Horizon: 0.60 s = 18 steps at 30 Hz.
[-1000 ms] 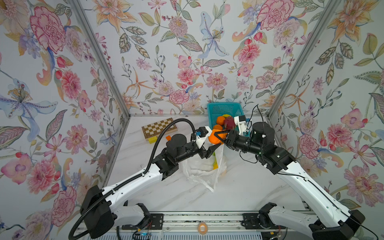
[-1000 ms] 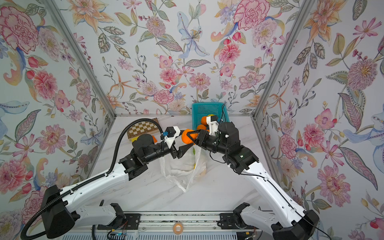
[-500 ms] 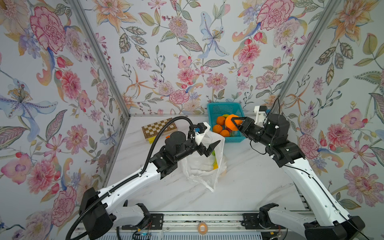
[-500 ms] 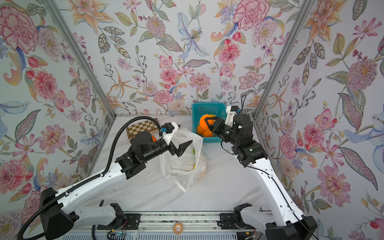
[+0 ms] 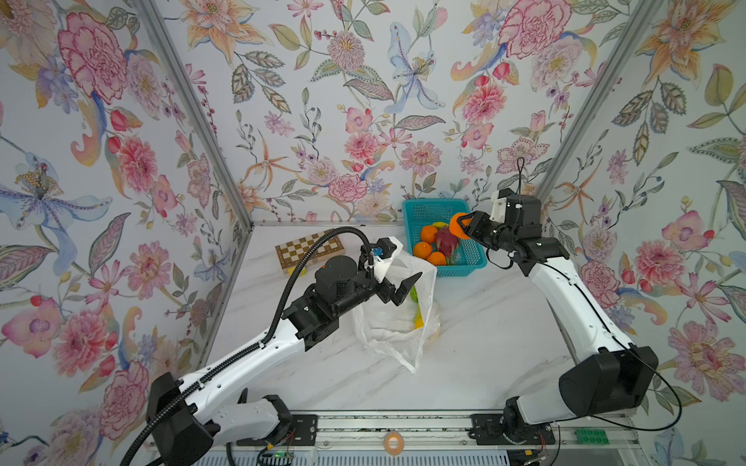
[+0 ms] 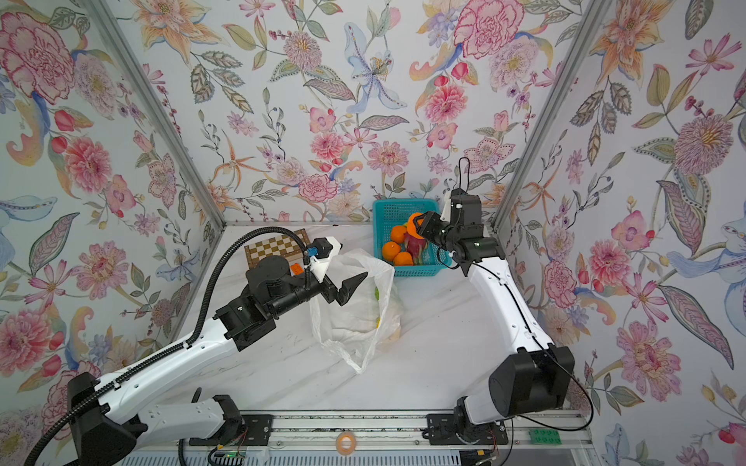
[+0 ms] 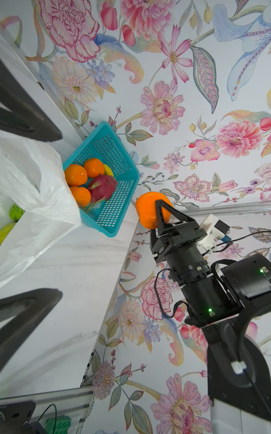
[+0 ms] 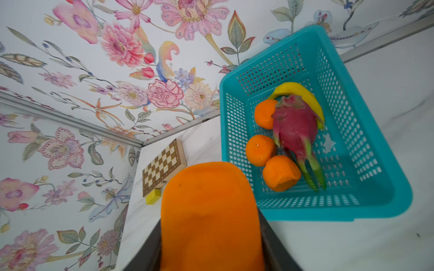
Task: Untie the knot of the plastic bag and take out the fruit
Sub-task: 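Carry the orange into the teal basket with the right gripper and release it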
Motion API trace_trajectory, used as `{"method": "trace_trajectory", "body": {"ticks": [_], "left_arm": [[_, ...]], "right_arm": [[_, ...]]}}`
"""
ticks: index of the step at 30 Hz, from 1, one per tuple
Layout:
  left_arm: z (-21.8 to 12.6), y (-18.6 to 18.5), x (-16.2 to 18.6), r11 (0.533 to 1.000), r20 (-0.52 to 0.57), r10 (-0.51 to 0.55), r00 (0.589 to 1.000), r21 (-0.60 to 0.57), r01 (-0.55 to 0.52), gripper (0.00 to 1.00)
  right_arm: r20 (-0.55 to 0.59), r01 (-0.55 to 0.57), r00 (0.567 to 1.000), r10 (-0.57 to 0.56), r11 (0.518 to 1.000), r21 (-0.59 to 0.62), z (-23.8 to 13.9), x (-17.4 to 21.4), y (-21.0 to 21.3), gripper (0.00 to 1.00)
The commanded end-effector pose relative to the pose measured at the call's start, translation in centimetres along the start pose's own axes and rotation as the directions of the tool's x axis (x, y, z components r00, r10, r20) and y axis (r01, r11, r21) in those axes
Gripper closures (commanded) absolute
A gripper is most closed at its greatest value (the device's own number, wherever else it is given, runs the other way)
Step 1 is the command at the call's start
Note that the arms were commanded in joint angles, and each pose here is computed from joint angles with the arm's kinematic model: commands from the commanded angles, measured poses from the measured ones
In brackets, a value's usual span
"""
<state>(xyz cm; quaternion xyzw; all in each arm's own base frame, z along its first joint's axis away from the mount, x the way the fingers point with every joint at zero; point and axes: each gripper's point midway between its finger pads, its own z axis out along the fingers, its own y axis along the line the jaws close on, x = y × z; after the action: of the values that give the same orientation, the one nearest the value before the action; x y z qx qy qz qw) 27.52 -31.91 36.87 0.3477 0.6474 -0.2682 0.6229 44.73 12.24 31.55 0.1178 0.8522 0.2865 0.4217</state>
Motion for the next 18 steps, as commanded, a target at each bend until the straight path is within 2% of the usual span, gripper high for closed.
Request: {"method": "trace_trajectory", "body": {"ticks": [1, 9, 18], "left_arm": [[-0.6, -0.1, -1.9, 0.999, 0.019, -0.032, 0.999, 0.01, 0.032, 0.01], [0.7, -0.1, -1.3, 0.999, -0.142, -0.043, 0.989, -0.009, 0.042, 0.01], [2.0, 0.8, -0.1, 0.992, -0.291, -0.115, 0.95, -0.092, 0.092, 0.01]], "right_arm": [[-0.065, 0.072, 0.996, -0.065, 0.992, 0.106, 1.4, 0.6, -2.6, 0.63], [-0.207, 0.123, 0.976, -0.072, 0.961, 0.248, 5.6, 1.8, -7.8, 0.63], [-0.307, 0.13, 0.952, -0.01, 0.919, 0.372, 9.6, 3.1, -13.3, 0.64]]}}
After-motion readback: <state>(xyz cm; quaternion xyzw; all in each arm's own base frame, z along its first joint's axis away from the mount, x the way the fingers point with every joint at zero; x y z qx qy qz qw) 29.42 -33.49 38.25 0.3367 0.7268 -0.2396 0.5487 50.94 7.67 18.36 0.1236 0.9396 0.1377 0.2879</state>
